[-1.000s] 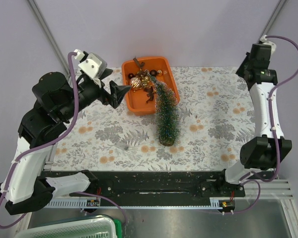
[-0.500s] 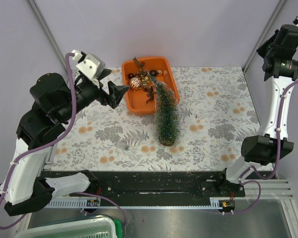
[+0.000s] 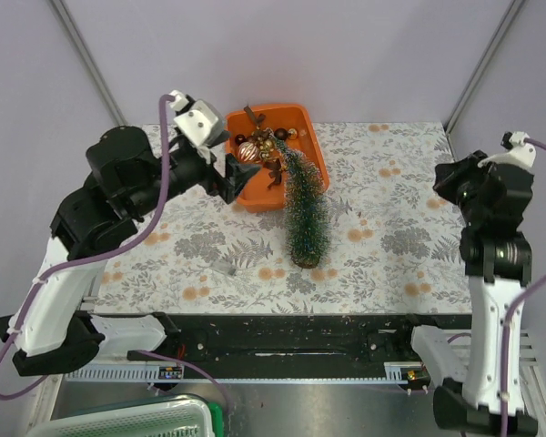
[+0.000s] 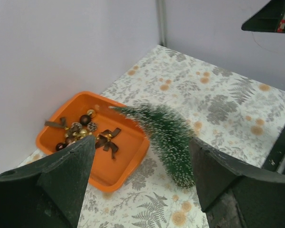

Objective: Decorate the small christmas tree

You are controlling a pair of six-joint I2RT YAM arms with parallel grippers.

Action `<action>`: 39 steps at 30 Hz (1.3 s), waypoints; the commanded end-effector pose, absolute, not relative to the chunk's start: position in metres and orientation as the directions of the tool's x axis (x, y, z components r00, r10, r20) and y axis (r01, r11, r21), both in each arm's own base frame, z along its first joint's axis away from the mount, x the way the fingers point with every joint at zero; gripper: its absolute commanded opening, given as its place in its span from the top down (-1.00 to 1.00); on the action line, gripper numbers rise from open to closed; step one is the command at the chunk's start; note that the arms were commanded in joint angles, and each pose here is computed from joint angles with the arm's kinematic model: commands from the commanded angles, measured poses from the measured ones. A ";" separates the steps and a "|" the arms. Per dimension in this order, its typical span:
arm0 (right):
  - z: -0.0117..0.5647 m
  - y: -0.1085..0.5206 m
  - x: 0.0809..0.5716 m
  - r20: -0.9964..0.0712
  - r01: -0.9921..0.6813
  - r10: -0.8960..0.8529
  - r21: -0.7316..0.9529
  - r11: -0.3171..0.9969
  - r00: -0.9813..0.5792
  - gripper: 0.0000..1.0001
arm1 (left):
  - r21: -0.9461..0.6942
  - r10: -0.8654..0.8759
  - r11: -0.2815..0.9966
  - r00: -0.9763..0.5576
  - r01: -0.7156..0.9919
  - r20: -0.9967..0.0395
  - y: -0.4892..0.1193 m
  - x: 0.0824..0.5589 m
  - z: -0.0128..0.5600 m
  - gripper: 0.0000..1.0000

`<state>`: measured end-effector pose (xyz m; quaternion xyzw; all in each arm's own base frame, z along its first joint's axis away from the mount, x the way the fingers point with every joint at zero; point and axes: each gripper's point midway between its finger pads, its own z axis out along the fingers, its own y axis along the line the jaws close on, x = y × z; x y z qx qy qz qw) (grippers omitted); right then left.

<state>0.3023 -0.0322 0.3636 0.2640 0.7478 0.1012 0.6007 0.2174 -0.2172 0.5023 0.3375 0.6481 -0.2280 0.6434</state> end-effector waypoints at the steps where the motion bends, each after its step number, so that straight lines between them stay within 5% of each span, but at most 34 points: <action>1: 0.389 0.035 0.254 -0.884 -0.052 0.426 0.443 0.895 -0.192 1.00 | 0.161 0.153 0.613 0.084 0.773 -0.985 -0.250 0.212 0.508 -0.67; 8: 0.409 0.108 0.163 -0.942 -0.510 0.266 0.336 0.792 -0.207 1.00 | 0.122 0.147 0.549 0.048 0.827 -0.988 -0.308 0.215 0.494 -0.76; 12: 0.425 0.118 0.115 -0.973 -0.624 0.205 0.226 0.748 -0.106 1.00 | 0.123 0.152 0.478 0.056 0.870 -0.987 -0.336 0.212 0.477 -0.95; 16: 0.429 0.085 0.110 -0.978 -0.454 0.205 0.200 0.868 -0.039 1.00 | 0.163 0.199 0.454 0.078 0.876 -0.977 -0.359 0.215 0.464 -0.98; 19: 0.409 0.024 0.129 -0.972 -0.087 0.221 0.228 0.970 -0.084 1.00 | 0.201 0.219 0.432 0.114 0.879 -0.969 -0.376 0.212 0.461 -0.98; 21: 0.390 -0.010 0.143 -0.962 0.131 0.224 0.205 0.970 -0.154 1.00 | 0.222 0.234 0.415 0.132 0.883 -0.963 -0.386 0.210 0.458 -0.98; 27: 0.375 -0.044 0.181 -0.943 0.391 0.308 0.238 0.889 -0.128 1.00 | 0.241 0.258 0.423 0.139 0.874 -0.956 -0.395 0.213 0.451 -0.98; 35: 0.404 -0.045 0.174 -0.962 0.348 0.271 0.245 0.905 -0.028 1.00 | 0.267 0.273 0.427 0.159 0.864 -0.949 -0.411 0.222 0.436 -0.98; 39: 0.400 -0.058 0.145 -0.970 0.402 0.239 0.201 0.893 -0.047 1.00 | 0.274 0.207 0.584 0.186 0.764 -0.960 -0.419 0.257 0.442 -0.98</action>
